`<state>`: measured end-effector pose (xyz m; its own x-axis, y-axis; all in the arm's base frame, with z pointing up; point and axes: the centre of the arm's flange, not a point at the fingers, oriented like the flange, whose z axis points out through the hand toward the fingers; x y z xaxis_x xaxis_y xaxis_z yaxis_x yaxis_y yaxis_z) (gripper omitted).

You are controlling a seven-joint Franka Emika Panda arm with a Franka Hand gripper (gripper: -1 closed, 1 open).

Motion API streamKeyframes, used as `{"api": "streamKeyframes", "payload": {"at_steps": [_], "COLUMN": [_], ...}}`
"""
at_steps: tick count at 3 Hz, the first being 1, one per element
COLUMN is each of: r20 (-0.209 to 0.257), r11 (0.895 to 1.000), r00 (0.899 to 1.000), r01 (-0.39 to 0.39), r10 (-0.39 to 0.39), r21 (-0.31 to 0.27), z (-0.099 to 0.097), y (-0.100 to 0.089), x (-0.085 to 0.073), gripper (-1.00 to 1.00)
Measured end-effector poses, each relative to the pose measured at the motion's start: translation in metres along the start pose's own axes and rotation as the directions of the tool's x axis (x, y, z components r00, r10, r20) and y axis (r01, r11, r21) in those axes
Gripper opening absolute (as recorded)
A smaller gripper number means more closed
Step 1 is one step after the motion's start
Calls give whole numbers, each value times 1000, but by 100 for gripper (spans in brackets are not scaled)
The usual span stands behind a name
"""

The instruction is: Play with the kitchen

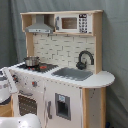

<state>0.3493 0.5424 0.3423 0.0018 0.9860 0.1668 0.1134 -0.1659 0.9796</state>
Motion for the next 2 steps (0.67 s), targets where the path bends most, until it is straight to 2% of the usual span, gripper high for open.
{"api": "streamKeyframes", "payload": {"at_steps": [1,2], "r20": [-1,-3], "r11": [994,985], "r00": [994,985], "r01": [-105,-175], "r10": [105,175], "r21": [0,2], "z": [0,-1], "y": [0,0], "x": [0,1], "gripper": [-100,-100]}}
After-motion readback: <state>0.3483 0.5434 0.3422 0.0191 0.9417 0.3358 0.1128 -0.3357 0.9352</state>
